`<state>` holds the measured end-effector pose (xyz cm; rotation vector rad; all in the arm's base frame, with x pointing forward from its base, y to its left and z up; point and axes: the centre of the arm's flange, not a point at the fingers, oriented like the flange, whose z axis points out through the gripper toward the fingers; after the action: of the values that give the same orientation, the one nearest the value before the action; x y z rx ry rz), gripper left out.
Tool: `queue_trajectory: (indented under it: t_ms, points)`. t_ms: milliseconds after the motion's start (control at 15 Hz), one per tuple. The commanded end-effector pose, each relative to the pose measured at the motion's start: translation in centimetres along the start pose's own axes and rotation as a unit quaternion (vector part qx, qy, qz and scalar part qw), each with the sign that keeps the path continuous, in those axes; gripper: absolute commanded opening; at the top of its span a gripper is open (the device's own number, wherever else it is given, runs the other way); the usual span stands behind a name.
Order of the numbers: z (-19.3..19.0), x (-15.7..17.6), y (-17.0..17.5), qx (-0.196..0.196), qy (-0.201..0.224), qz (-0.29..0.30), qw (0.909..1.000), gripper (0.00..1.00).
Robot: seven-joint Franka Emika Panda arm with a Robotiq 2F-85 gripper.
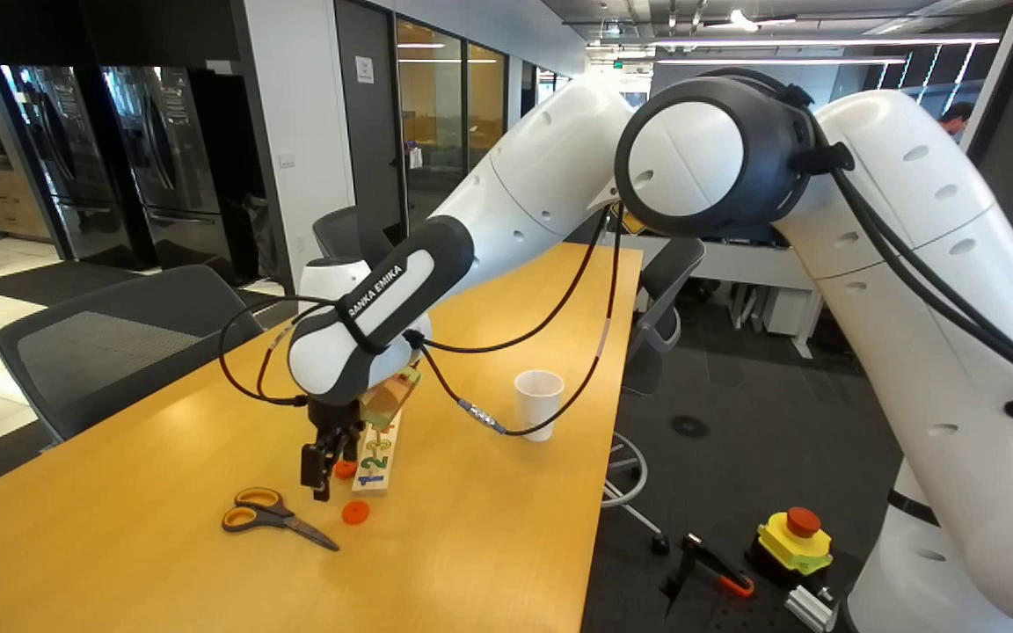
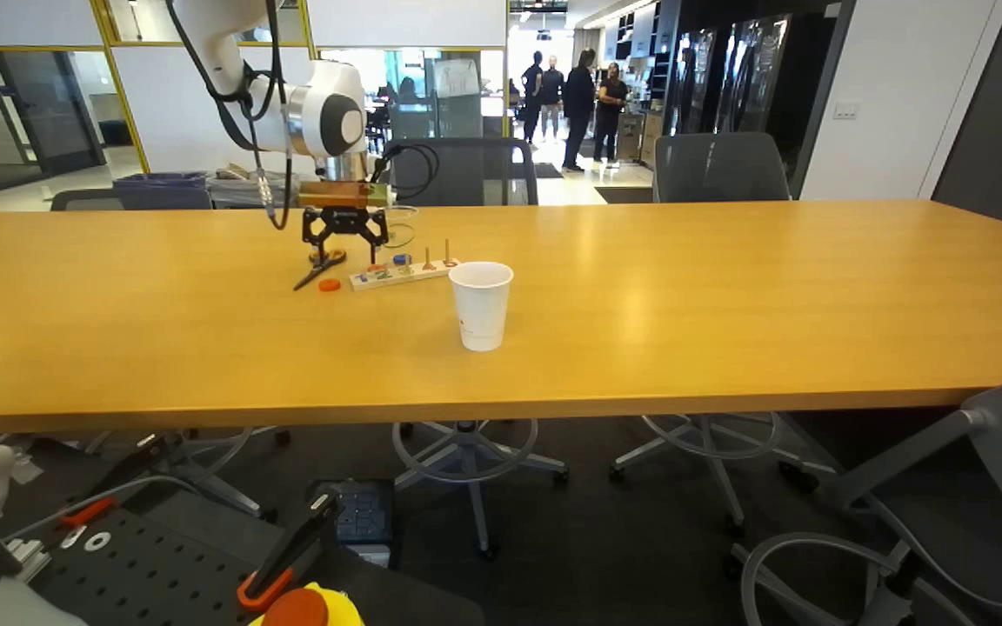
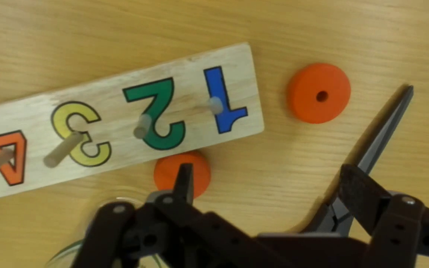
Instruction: Put two round orange blocks in the white cup then put the blue round block in the clear cup, then put the last two round orange blocks
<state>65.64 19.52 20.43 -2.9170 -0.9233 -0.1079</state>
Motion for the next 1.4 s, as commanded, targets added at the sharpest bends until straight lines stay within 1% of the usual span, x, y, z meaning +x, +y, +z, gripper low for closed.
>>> queue_trajectory:
  t_ms: [0,533,1333]
  points:
    - [0.3,0.5,1.3,-0.026,0.020,-0.012,0.9994,1.00]
    - [1.6,0.7,2.8,-0.041,0.028,-0.013,0.9987,1.00]
    - [1.2,1.1,2.6,-0.043,0.031,-0.014,0.9985,1.00]
